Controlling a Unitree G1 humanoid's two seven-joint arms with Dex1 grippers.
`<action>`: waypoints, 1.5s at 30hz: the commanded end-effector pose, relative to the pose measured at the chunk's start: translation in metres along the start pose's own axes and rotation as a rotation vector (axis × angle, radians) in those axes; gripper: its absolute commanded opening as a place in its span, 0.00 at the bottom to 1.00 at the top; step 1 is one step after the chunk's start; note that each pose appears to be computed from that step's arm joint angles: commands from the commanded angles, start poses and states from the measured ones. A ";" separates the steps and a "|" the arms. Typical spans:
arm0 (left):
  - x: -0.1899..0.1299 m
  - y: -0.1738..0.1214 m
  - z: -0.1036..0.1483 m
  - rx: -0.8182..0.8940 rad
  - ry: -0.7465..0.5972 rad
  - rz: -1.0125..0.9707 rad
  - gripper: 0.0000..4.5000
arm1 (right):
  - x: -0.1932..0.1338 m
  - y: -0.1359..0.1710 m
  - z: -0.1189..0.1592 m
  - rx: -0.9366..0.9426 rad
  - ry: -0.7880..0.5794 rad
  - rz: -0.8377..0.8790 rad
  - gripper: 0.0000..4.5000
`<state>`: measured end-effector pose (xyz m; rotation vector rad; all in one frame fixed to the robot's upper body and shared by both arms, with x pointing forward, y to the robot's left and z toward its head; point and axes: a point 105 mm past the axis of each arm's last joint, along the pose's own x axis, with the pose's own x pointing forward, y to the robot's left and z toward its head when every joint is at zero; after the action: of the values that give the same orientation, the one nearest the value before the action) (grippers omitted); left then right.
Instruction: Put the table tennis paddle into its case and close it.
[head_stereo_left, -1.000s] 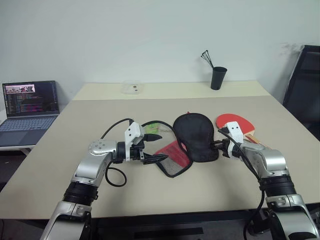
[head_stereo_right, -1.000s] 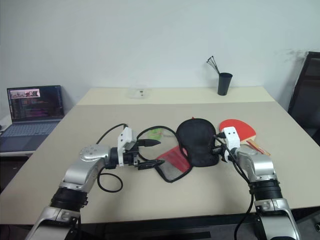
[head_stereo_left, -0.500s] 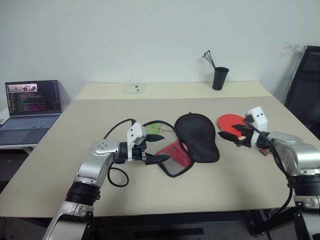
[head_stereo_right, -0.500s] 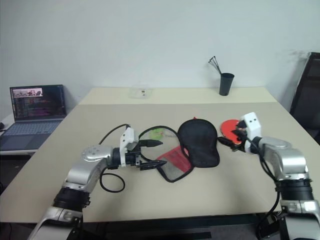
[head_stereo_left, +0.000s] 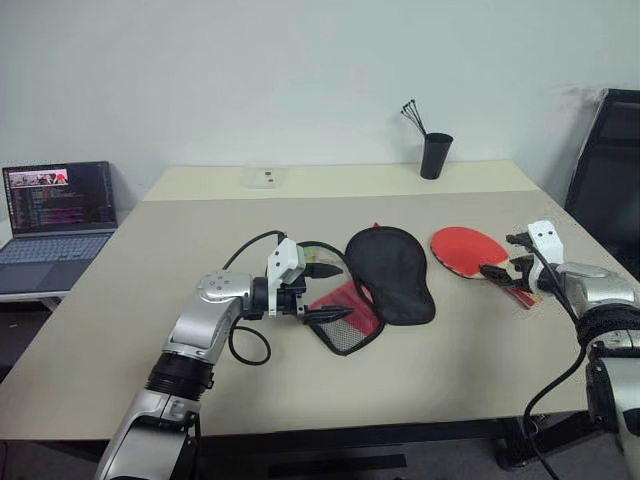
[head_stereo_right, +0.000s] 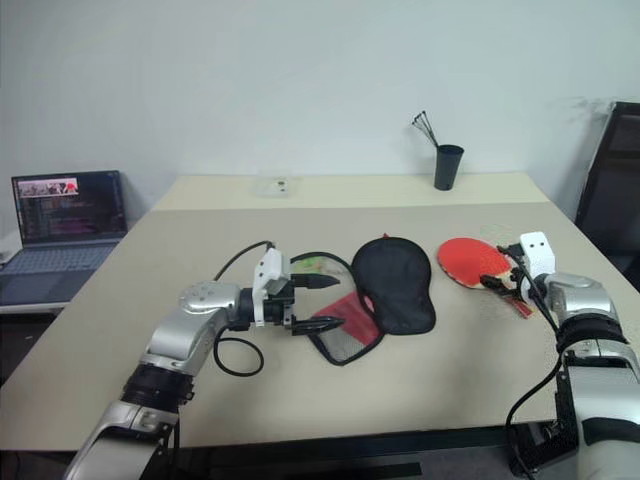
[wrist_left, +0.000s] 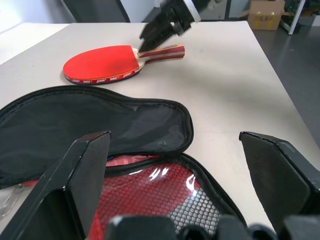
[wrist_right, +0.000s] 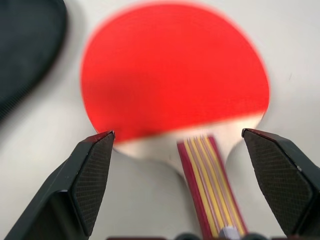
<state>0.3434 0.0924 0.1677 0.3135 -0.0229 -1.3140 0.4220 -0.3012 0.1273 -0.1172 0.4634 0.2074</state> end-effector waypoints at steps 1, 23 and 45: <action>0.000 0.002 0.013 0.057 -0.021 -0.003 1.00 | -0.003 -0.008 0.002 -0.041 0.002 -0.033 0.99; -0.003 0.002 0.010 0.057 -0.010 -0.001 1.00 | -0.007 0.021 -0.017 0.100 0.117 0.177 0.99; -0.005 0.004 0.009 0.062 0.002 0.010 1.00 | 0.023 0.021 -0.011 0.013 0.024 -0.075 0.99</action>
<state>0.3436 0.0959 0.1664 0.3386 -0.0202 -1.3054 0.4316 -0.2763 0.1055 -0.1165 0.4879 0.1455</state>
